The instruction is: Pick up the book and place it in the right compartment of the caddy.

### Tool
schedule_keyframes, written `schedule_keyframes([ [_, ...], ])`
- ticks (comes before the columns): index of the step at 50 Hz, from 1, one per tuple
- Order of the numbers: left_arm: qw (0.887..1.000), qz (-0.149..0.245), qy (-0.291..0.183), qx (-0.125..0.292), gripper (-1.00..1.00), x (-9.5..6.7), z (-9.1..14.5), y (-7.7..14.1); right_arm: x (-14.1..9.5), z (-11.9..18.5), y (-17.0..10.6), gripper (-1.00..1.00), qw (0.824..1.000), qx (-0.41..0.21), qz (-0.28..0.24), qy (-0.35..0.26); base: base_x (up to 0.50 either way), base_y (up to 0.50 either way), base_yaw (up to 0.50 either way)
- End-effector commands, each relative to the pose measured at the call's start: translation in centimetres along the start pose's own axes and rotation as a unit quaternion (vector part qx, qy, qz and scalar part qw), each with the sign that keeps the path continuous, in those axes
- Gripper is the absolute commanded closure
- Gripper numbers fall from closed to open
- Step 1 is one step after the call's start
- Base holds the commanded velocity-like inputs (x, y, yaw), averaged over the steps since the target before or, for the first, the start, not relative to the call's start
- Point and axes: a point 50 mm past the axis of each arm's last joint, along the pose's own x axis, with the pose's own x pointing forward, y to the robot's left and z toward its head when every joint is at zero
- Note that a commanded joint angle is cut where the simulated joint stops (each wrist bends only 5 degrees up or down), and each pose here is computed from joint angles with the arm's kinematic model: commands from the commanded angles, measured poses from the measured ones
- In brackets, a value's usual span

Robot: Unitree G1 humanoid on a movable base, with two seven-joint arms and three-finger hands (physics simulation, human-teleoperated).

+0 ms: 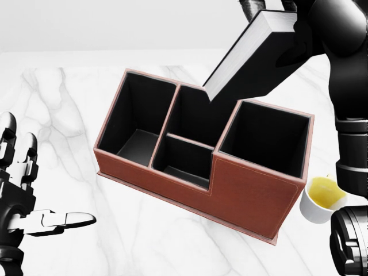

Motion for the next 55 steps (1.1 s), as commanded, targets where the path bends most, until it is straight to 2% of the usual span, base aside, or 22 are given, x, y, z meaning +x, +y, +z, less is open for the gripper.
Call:
schedule_keyframes([
  [1, 1.0, -0.001, 0.001, 0.0, -1.0, 0.1, -0.1, -0.1, 0.2, -0.6, 1.3, 1.0, 1.0, -0.012, 0.012, 0.022, 0.0, 0.0, 0.0],
  [10, 1.0, -0.001, 0.002, 0.001, -1.0, 0.1, -0.2, -0.1, 0.3, -1.5, 2.1, 1.0, 0.998, -0.029, 0.024, 0.047, 0.0, 0.0, 0.0],
  [13, 1.0, -0.001, 0.002, 0.001, -1.0, 0.1, -0.3, -0.1, 0.2, -2.0, 1.9, 1.0, 0.996, -0.058, 0.017, 0.063, 0.0, 0.0, 0.0],
  [20, 1.0, -0.001, 0.002, 0.0, -1.0, 0.1, -0.3, -0.1, 0.2, -2.3, 1.8, 1.0, 0.995, -0.067, 0.011, 0.071, 0.0, 0.0, 0.0],
  [29, 1.0, -0.001, 0.003, 0.0, -1.0, 0.2, -0.4, -0.1, 0.1, -2.8, 2.1, 1.0, 0.99, -0.109, 0.0, 0.09, 0.0, 0.0, 0.0],
  [55, 1.0, 0.001, 0.004, 0.001, -1.0, 0.1, -0.6, 0.2, -0.1, -4.0, 5.9, 1.0, 0.983, -0.139, 0.042, 0.116, 0.0, 0.0, 0.0],
])
